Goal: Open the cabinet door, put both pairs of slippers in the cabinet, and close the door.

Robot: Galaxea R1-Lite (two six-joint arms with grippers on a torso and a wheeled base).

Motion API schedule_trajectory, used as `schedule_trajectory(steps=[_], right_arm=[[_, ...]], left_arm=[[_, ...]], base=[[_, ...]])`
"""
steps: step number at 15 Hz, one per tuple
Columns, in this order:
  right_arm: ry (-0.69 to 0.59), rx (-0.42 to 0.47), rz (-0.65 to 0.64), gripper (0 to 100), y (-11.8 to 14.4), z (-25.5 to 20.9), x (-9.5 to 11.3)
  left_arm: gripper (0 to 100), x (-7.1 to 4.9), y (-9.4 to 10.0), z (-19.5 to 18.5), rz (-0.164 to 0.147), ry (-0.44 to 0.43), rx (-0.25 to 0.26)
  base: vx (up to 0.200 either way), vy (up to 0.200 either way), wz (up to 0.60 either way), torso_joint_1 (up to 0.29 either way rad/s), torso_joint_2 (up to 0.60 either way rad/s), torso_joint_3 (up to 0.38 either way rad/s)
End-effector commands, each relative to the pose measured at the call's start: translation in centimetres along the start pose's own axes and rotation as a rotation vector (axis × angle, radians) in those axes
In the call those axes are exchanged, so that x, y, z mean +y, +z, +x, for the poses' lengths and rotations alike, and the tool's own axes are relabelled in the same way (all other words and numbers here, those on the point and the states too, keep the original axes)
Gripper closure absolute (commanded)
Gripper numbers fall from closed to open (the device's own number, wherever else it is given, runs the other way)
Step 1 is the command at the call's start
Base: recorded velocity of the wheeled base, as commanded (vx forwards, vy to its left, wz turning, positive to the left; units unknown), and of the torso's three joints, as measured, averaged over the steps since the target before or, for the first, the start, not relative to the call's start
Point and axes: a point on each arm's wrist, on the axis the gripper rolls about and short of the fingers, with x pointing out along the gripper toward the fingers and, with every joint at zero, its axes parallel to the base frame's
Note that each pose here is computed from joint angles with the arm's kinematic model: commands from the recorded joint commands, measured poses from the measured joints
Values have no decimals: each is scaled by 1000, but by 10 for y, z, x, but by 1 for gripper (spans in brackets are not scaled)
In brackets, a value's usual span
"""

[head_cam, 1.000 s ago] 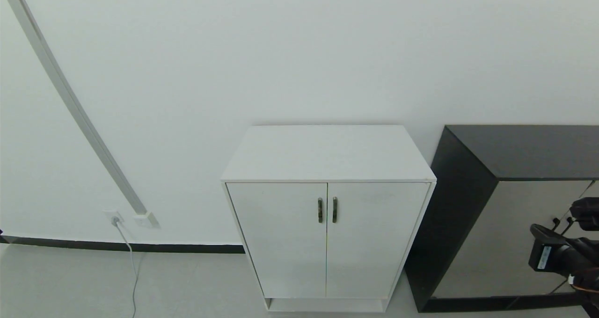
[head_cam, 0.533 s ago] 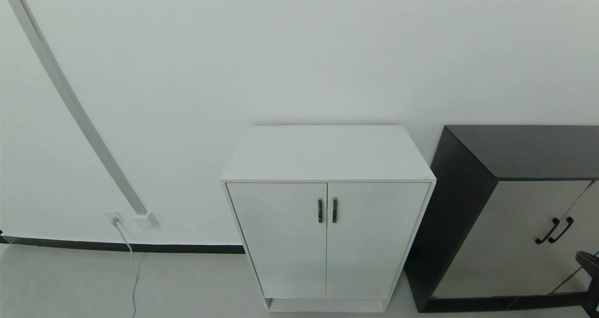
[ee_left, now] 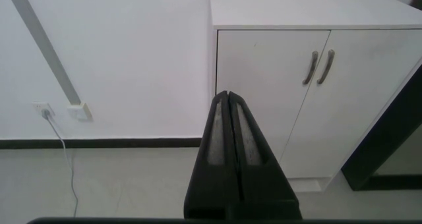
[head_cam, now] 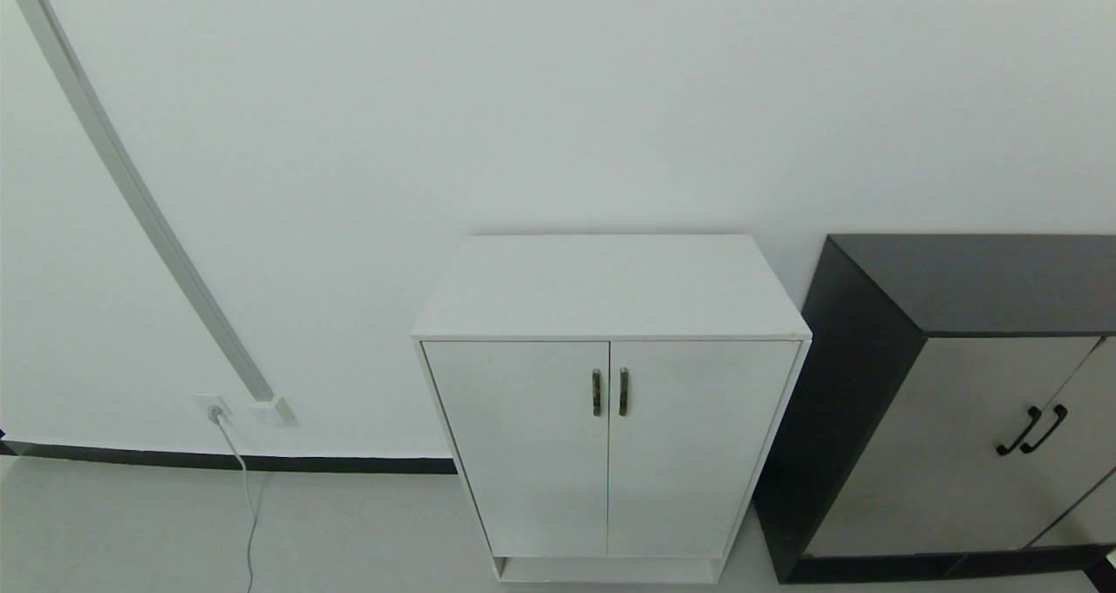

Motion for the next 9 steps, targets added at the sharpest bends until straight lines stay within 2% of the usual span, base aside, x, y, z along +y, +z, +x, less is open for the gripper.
schedule_trajectory(steps=[1,5,9], right_arm=[[33,-56,3,100,-11,-14,0],[121,-12,-46,100,-29,-12,2],[164,-8,-66,100,-30,-12,2]], left_arm=[[100,0,0,0,0,0,1],[100,0,0,0,0,0,1],[100,0,0,0,0,0,1]], base=[[0,0,0,0,0,0],[0,0,0,0,0,0],[0,0,0,0,0,0]])
